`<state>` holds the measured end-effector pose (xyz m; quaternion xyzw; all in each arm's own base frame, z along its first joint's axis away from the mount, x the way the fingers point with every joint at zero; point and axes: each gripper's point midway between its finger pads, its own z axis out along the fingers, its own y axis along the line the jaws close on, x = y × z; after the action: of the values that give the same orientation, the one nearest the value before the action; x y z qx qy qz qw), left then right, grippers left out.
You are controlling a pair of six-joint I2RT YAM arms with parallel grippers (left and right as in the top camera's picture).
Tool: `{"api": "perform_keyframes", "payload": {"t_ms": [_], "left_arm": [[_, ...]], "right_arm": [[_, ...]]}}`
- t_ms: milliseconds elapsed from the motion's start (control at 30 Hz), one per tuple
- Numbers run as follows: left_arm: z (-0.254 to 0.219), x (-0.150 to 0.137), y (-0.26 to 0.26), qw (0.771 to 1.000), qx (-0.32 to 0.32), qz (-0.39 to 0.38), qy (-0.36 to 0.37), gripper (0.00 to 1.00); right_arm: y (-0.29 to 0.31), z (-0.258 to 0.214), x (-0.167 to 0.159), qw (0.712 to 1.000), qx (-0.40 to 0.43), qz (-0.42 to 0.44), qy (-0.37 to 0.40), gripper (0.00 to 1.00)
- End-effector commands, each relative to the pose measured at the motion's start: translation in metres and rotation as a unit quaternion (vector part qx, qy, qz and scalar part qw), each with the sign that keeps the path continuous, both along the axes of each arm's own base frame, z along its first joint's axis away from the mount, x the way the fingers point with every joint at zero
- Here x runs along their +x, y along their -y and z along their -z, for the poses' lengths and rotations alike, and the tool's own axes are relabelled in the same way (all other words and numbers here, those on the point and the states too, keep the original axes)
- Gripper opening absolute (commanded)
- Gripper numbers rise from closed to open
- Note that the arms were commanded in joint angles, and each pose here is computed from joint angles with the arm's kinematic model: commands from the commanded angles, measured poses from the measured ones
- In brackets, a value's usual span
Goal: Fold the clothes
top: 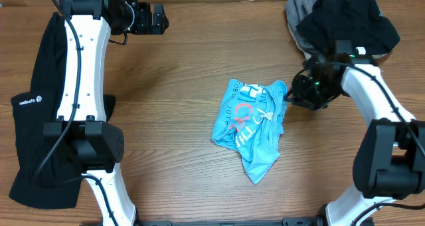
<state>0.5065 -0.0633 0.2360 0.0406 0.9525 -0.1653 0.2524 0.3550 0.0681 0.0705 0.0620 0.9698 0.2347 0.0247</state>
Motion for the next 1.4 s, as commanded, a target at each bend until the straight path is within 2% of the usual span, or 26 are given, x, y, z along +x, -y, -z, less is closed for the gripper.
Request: {"api": "perform_keyframes", "payload": {"t_ms": [0, 133, 333, 700, 767, 1033, 1100, 1133, 1367], "left_arm": [[-0.014, -0.001, -0.001, 1.000, 0.006, 0.005, 0.020, 1.00], [-0.014, -0.001, -0.001, 1.000, 0.006, 0.005, 0.020, 1.00], [-0.014, -0.001, -0.001, 1.000, 0.006, 0.005, 0.020, 1.00], [-0.011, -0.006, -0.001, 1.000, 0.006, 0.005, 0.008, 1.00], [-0.011, -0.006, -0.001, 1.000, 0.006, 0.005, 0.007, 1.00], [-0.011, -0.006, -0.001, 1.000, 0.006, 0.005, 0.007, 1.00], [-0.011, -0.006, -0.001, 1.000, 0.006, 0.005, 0.007, 1.00], [-0.011, -0.006, -0.001, 1.000, 0.006, 0.005, 0.007, 1.00], [-0.011, -0.005, -0.002, 1.000, 0.009, 0.004, 0.009, 1.00]], "right_arm": [[-0.022, -0.015, 0.001, 0.999, -0.009, -0.043, 0.032, 0.37], [-0.031, -0.008, 0.000, 0.997, -0.059, -0.049, 0.031, 0.40], [-0.015, 0.002, -0.001, 0.986, -0.165, -0.012, 0.021, 0.41], [-0.023, 0.003, -0.007, 0.989, -0.143, -0.021, 0.006, 0.34], [-0.029, 0.002, -0.007, 0.991, -0.128, -0.025, 0.008, 0.25], [-0.030, 0.005, -0.009, 0.991, -0.129, -0.028, 0.003, 0.18], [-0.030, 0.008, -0.009, 0.991, -0.131, -0.028, 0.000, 0.06], [-0.030, 0.008, -0.009, 0.991, -0.132, -0.028, -0.001, 0.04], [-0.016, 0.008, -0.009, 0.989, -0.147, 0.002, -0.012, 0.04]]}}
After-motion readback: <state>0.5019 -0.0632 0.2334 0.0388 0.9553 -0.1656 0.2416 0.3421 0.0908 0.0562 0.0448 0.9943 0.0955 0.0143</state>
